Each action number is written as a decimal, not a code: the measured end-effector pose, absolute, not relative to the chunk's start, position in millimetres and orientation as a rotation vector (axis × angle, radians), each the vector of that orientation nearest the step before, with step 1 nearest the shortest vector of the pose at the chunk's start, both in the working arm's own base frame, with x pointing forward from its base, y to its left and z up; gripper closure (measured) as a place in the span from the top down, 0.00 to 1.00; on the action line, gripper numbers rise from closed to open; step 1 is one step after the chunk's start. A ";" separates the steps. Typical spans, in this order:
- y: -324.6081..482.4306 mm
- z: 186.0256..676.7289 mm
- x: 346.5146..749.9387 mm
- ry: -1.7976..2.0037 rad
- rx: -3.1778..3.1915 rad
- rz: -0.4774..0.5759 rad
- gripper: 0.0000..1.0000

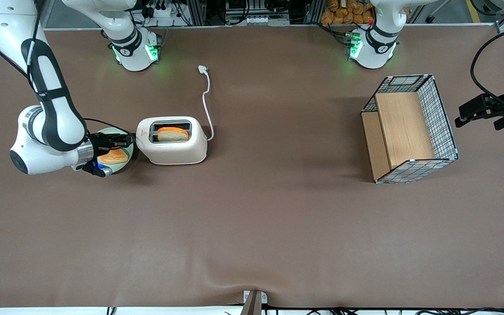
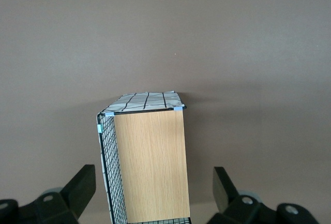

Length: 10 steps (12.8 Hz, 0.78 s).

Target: Press toaster button with right arm

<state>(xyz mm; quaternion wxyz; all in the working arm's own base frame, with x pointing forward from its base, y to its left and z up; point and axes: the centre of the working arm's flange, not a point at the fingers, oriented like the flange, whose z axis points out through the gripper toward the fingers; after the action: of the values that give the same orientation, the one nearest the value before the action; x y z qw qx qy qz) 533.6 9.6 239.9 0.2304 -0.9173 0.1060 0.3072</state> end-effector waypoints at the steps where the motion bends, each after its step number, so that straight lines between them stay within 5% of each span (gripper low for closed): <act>1: 6.2 233.9 533.0 0.284 -2.508 0.844 0.01; 10: -2.6 209.9 532.1 0.294 -2.470 0.845 0.01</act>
<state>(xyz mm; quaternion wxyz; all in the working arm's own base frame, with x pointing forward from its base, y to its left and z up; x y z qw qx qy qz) 532.1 -2.6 209.9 0.2545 -0.9093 0.1083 0.3110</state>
